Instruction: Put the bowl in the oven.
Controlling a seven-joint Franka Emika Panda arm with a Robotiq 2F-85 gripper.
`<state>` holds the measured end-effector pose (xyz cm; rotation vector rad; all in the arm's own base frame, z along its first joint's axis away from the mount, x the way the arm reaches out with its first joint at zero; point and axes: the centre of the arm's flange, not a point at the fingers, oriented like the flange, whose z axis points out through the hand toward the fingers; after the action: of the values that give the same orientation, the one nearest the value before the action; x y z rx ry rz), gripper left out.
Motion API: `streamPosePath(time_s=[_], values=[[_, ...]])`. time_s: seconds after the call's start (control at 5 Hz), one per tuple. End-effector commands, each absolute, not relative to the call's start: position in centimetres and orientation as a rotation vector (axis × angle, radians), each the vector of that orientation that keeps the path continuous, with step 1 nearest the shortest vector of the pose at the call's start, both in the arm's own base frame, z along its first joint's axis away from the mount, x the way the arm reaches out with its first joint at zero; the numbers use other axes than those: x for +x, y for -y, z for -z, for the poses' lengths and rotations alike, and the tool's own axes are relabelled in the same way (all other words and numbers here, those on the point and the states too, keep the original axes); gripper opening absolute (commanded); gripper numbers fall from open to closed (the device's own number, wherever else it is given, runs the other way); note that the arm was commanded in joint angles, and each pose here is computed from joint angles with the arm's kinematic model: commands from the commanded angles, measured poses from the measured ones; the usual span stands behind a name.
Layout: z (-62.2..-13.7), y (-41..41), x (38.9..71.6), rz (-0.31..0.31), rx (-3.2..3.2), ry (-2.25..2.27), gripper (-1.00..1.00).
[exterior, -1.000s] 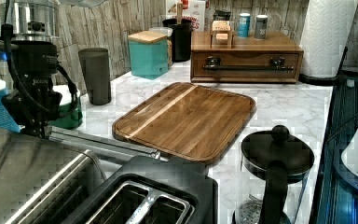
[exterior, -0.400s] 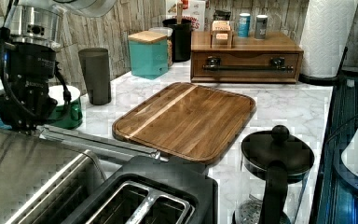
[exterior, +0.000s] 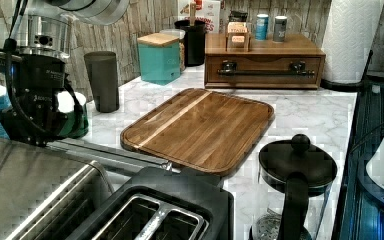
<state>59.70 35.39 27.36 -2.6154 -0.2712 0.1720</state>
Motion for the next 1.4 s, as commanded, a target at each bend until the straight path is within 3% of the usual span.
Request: streamPosePath(time_s=[0.2, 0.8, 1.2, 1.4], values=[[-27.8, -39.6, 57.2, -0.278, -2.425, 0.268, 1.0], [-29.6, -28.6, 59.9, -0.218, -2.41, 0.013, 1.0], [-31.7, -22.3, 61.2, -0.11, -2.339, -0.049, 1.0], [-32.5, -20.8, 61.6, -0.092, -2.342, -0.045, 1.0]])
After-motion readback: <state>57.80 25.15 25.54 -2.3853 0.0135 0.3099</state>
